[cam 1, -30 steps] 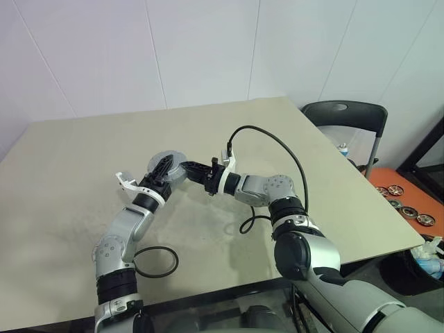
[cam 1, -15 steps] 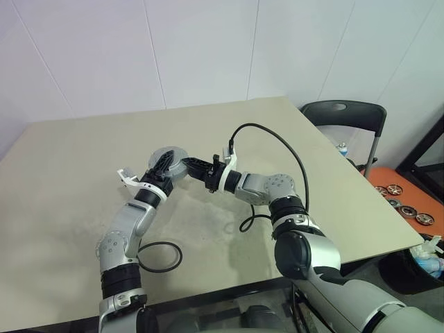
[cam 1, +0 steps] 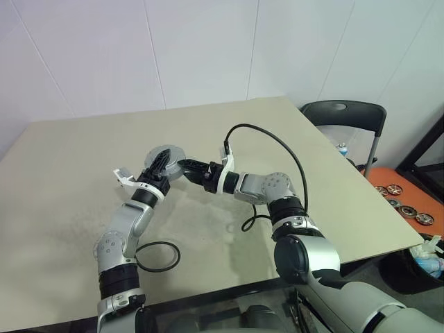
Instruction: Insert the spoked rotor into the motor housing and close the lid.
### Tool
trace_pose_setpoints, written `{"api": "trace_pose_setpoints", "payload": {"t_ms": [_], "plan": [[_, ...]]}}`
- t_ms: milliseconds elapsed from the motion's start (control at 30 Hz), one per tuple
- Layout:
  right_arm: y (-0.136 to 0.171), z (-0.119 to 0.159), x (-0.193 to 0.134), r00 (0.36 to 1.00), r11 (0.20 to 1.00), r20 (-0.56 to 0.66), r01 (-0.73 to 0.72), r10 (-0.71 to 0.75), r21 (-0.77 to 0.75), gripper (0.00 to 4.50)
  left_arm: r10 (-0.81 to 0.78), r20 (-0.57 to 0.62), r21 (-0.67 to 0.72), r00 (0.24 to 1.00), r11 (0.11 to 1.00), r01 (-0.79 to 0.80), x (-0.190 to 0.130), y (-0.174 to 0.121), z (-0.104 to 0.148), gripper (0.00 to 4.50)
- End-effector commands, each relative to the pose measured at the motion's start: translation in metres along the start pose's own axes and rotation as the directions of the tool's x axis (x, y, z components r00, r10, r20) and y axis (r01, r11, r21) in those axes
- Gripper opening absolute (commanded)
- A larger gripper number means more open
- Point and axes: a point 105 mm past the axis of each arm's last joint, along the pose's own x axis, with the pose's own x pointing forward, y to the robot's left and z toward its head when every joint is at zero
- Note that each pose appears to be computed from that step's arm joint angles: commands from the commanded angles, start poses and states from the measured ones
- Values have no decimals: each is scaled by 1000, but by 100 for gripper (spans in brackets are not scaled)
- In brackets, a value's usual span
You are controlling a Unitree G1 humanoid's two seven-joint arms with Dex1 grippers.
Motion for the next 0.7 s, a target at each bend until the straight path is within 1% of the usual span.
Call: {"api": "trace_pose_setpoints", "payload": {"t_ms": [33,167,300,400,567,633,700], "plan": [[0,-1,0,1000,1000,-10,6,-6,12,288,-140,6,39,990,989,140,5,-36,6,214],[-5,3,-2,1000,999,11,28,-29,17,288,-141,27,60,990,988,139,6,-39,11,214],[-16,5,-6,997,998,32,67,-67,21,288,-127,99,101,987,988,117,1,-41,32,214],[-19,5,-7,997,997,30,73,-73,23,288,-124,146,136,981,985,105,-10,-44,50,214],[-21,4,-6,996,996,21,83,-83,22,288,-110,202,179,973,981,74,-24,-43,68,214],[-22,3,-6,996,996,14,86,-86,17,288,-83,251,206,964,978,31,-31,-39,79,214],[-23,1,-5,996,995,5,94,-94,12,288,-47,312,245,949,969,-33,-43,-33,97,214]]}}
